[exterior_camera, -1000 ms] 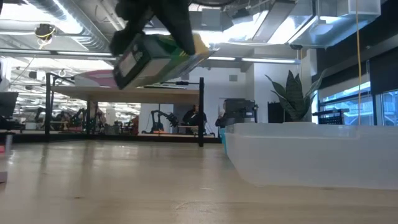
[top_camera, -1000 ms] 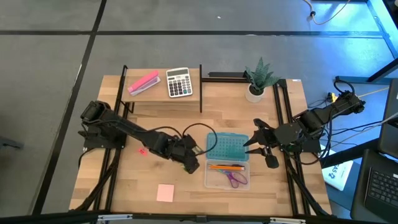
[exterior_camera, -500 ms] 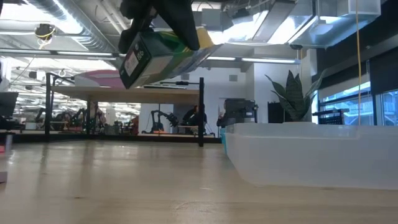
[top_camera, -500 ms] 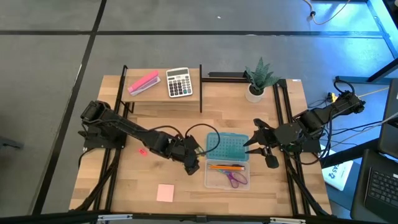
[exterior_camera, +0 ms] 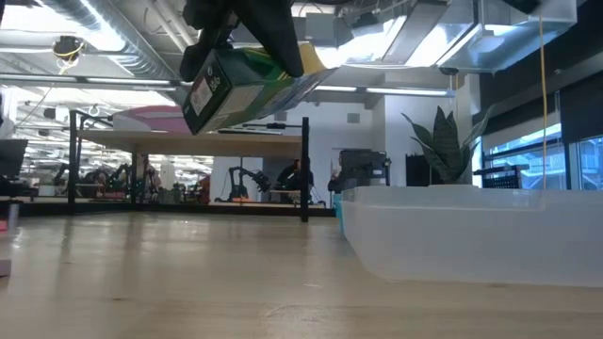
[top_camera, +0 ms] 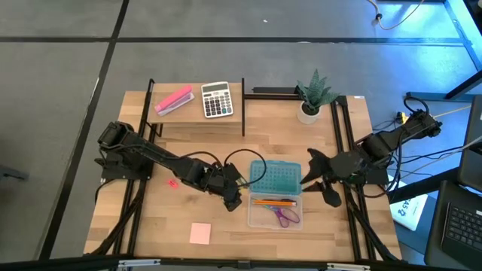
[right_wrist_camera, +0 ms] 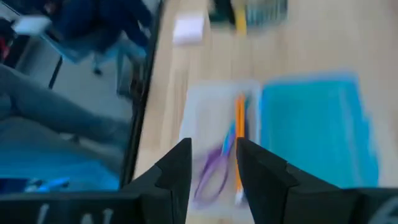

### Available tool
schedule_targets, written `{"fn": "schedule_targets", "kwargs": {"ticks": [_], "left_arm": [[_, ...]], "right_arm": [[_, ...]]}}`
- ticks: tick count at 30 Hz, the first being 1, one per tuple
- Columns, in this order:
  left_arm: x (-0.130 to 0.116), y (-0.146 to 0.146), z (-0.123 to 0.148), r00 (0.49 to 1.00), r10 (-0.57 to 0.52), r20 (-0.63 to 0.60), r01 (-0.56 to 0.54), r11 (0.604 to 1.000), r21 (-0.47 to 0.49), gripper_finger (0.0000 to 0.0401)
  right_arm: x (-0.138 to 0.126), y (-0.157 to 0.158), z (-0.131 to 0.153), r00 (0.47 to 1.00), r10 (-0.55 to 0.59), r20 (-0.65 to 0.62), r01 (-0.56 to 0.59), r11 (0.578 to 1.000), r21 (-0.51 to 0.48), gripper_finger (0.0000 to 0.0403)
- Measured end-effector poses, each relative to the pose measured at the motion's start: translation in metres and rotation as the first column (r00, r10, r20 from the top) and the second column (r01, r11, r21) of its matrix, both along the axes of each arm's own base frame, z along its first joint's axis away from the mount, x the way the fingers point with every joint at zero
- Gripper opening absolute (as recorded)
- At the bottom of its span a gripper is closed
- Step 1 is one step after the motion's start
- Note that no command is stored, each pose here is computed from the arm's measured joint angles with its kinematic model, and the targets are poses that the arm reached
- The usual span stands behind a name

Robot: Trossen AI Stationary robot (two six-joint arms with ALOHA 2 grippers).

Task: Pack school essentials
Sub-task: Put the yellow crayon box into the blue supply box

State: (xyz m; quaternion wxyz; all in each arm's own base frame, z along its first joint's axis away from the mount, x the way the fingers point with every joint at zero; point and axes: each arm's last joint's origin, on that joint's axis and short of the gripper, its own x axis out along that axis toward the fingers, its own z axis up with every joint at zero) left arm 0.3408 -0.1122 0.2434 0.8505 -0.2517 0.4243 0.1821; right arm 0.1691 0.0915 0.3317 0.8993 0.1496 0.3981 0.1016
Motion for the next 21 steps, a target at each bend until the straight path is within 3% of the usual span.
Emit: {"fn": "schedule_targets", "kwargs": {"ticks": [3,8,21], "left_arm": [[0.000,0.001,0.000,1.000,0.004,0.000,-0.004,1.000,0.000,0.0312],[0.001,0.002,0.000,1.000,0.006,0.000,-0.006,1.000,0.000,0.0311],[0.001,0.003,0.000,1.000,0.014,0.002,-0.014,1.000,0.006,0.0311]], "right_arm": [[-0.006,0.003,-0.014,0.981,-0.068,-0.181,0.068,0.998,-0.011,0.0129],[-0.011,0.008,-0.035,0.884,-0.195,-0.425,0.172,0.981,-0.092,0.0129],[0.024,0.036,-0.092,0.668,-0.330,-0.667,0.208,0.943,-0.259,0.0129]]}}
